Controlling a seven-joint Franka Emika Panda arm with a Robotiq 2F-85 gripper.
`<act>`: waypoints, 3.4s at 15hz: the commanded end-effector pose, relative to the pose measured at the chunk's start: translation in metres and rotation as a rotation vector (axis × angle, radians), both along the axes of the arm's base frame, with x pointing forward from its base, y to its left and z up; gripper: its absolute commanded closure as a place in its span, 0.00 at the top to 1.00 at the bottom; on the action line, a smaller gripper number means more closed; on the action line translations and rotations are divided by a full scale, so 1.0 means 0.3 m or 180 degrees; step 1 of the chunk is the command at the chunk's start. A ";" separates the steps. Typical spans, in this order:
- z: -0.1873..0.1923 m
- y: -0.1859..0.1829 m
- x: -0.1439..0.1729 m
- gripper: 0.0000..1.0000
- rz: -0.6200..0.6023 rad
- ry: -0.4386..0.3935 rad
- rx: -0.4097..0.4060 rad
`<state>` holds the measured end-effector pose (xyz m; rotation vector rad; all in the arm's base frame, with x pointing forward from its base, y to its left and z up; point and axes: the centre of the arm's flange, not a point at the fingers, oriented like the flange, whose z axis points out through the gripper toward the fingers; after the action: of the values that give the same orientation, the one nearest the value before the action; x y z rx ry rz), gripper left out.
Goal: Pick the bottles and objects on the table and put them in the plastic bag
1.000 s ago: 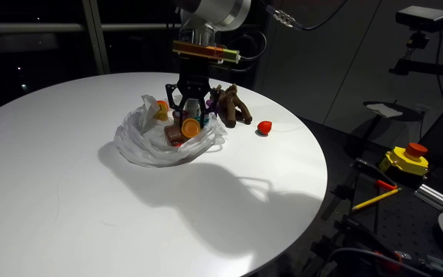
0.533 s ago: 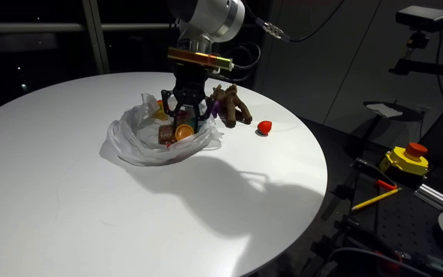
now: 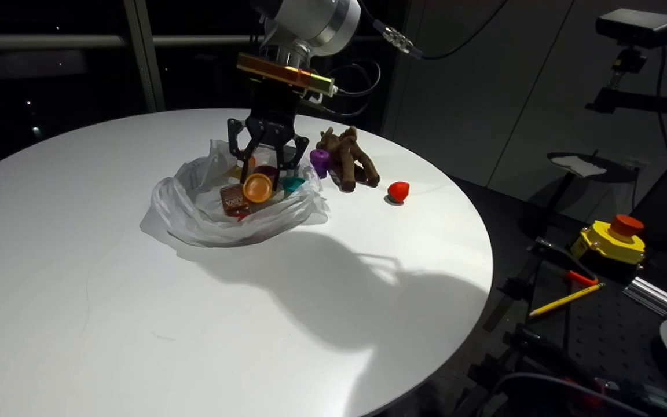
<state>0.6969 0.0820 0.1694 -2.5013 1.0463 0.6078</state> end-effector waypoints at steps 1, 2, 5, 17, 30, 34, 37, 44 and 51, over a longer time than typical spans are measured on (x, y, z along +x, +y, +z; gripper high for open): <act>0.016 -0.050 0.081 0.23 -0.0320 0.0005 0.0141; 0.011 -0.080 0.083 0.23 -0.0424 0.0035 0.0154; -0.018 -0.174 0.096 0.23 -0.0727 0.0100 0.0224; 0.131 -0.165 0.131 1.00 -0.0907 -0.0118 0.0425; 0.473 -0.219 -0.313 1.00 0.0417 -0.0877 -0.1411; 0.423 -0.298 -0.344 1.00 0.0297 -0.1308 -0.1717; 0.354 -0.347 -0.354 1.00 -0.0163 -0.1634 -0.1792; 0.244 -0.385 -0.271 1.00 -0.0925 -0.1549 -0.1983; 0.173 -0.354 -0.147 1.00 -0.1365 -0.1382 -0.2107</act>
<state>0.6268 -0.0328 0.2243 -2.6164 1.6337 -0.4433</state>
